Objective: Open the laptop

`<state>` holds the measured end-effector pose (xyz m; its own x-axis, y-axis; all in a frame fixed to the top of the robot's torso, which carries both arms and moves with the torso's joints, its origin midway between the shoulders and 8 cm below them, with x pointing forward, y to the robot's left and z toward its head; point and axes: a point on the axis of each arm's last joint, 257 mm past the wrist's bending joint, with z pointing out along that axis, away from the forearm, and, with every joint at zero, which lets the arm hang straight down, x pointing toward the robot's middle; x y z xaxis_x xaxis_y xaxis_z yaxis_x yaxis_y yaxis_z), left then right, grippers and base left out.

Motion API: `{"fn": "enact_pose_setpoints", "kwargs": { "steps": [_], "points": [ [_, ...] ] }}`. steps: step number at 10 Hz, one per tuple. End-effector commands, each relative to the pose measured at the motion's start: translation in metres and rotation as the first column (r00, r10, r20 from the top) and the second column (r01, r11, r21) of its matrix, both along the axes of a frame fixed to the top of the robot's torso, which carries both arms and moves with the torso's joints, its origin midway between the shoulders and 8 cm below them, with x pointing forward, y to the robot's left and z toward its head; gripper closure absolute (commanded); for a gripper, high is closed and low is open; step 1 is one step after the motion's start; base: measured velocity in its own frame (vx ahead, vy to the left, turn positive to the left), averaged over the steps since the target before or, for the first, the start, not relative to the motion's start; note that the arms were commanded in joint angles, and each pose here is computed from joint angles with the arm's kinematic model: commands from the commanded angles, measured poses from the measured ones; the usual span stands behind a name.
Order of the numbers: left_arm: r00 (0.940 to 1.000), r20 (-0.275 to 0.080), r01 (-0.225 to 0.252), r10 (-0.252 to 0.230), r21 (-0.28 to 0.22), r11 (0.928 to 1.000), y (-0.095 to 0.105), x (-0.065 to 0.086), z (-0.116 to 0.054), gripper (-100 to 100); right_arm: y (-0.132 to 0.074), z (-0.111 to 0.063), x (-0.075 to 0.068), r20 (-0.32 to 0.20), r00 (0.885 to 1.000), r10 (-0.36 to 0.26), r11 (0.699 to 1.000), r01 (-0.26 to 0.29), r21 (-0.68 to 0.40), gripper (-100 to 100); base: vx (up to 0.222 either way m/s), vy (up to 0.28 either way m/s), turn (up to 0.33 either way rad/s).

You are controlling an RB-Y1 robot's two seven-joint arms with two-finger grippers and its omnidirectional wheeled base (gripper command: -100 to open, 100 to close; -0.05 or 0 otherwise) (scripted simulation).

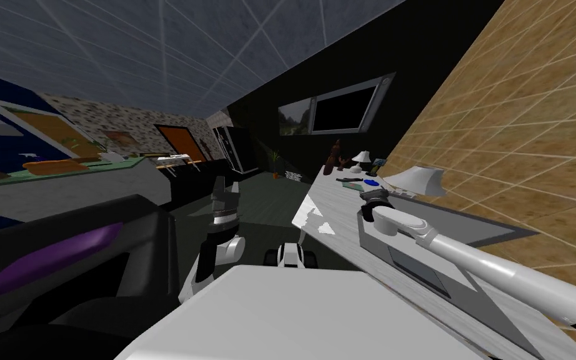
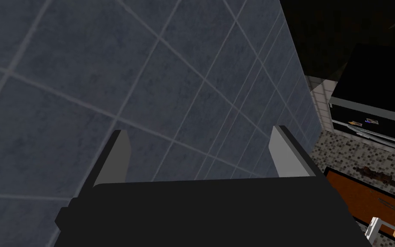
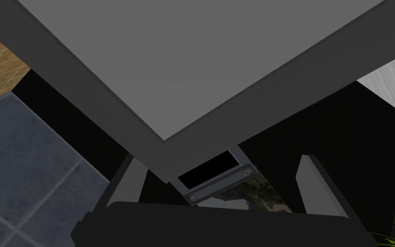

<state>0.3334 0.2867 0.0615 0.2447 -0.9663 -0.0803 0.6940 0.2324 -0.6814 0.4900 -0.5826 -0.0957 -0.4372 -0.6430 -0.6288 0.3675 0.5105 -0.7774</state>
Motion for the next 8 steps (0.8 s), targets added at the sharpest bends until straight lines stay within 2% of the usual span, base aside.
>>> {"fn": "enact_pose_setpoints", "kwargs": {
  "steps": [1,2,3,4,5,6,8],
  "points": [
    [1.0,0.0,0.0,0.0,0.0,1.0,0.0,0.0,0.0,0,-0.007,-0.009,-0.024,-0.018,0.999,-0.038,0.999,0.038,0.023,-100,-0.003,-0.045,0.325],
    [1.0,0.0,0.0,0.0,0.0,1.0,0.0,0.0,0.0,0,-0.011,-0.008,-0.036,-0.029,0.998,-0.05,0.999,0.05,0.004,-100,-0.013,-0.06,0.367],
    [1.0,0.0,0.0,0.0,0.0,1.0,0.0,0.0,0.0,0,-0.014,-0.001,-0.041,-0.026,0.998,-0.06,0.998,0.06,-0.018,-100,-0.016,-0.029,0.094],
    [1.0,0.0,0.0,0.0,0.0,1.0,0.0,0.0,0.0,0,-0.008,0.002,-0.042,-0.013,0.998,-0.062,0.998,0.061,-0.013,-100,-0.006,-0.005,-0.037],
    [1.0,0.0,0.0,0.0,0.0,1.0,0.0,0.0,0.0,0,-0.016,-0.016,-0.063,-0.051,0.995,-0.089,0.996,0.09,0.022,-100,-0.015,-0.038,0.331],
    [1.0,0.0,0.0,0.0,0.0,1.0,0.0,0.0,0.0,0,-0.018,-0.012,-0.072,-0.059,0.993,-0.1,0.995,0.1,-0.003,-100,-0.03,-0.066,0.393],
    [1.0,0.0,0.0,0.0,0.0,1.0,0.0,0.0,0.0,0,-0.012,-0.002,-0.077,-0.046,0.993,-0.105,0.994,0.104,-0.018,-100,-0.004,-0.019,0.019]
  ]
}}
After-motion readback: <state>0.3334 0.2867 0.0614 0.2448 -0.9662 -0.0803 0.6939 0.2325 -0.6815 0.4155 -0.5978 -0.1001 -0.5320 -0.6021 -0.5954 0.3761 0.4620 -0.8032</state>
